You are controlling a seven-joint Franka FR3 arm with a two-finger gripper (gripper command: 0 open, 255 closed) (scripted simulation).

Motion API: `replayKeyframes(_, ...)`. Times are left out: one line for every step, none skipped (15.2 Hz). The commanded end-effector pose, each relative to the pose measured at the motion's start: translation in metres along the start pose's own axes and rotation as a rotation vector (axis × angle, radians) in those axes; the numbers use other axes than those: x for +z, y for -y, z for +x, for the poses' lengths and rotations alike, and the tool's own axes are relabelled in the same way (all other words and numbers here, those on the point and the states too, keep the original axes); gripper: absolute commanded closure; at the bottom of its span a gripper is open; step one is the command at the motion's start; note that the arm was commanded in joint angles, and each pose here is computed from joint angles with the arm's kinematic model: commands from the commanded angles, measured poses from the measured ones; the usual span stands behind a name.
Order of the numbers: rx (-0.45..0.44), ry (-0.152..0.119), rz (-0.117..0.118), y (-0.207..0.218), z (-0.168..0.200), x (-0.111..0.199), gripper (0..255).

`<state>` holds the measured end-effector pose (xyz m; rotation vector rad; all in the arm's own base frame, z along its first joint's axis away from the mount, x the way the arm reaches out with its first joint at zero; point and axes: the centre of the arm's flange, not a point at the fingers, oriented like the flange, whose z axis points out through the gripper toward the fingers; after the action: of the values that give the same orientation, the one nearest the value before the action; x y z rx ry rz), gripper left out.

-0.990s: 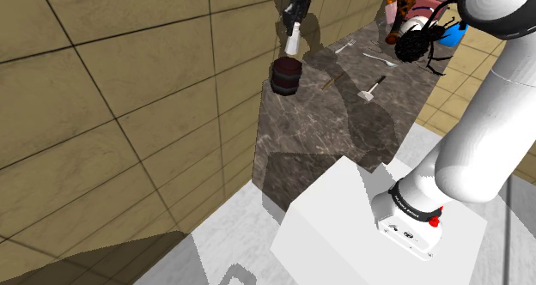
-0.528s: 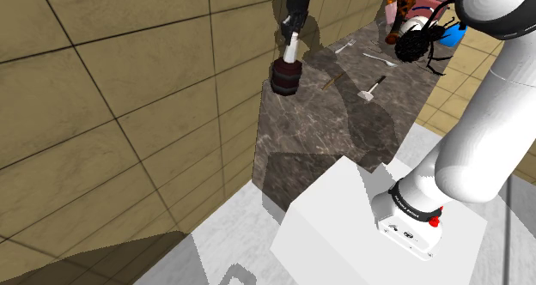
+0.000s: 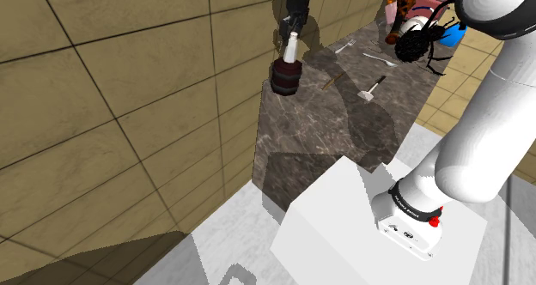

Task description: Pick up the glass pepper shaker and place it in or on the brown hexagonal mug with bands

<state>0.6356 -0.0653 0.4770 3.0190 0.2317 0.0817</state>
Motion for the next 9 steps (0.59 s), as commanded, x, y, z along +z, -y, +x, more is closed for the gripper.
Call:
replayKeyframes(0.0, 0.001, 0.0, 0.0, 0.0, 0.0, 0)
replayKeyframes(0.0, 0.001, 0.0, 0.0, 0.0, 0.0, 0)
replayKeyframes(0.0, 0.001, 0.0, 0.0, 0.0, 0.0, 0)
replayKeyframes(0.0, 0.001, 0.0, 0.0, 0.0, 0.001, 0)
replayKeyframes(0.0, 0.001, 0.0, 0.0, 0.0, -0.013, 0)
replayKeyframes(0.0, 0.001, 0.0, 0.0, 0.0, -0.026, 0)
replayKeyframes(0.0, 0.001, 0.0, 0.0, 0.0, -0.039, 0)
replayKeyframes(0.0, 0.001, 0.0, 0.0, 0.0, -0.049, 0)
replayKeyframes(0.0, 0.001, 0.0, 0.0, 0.0, -0.049, 0)
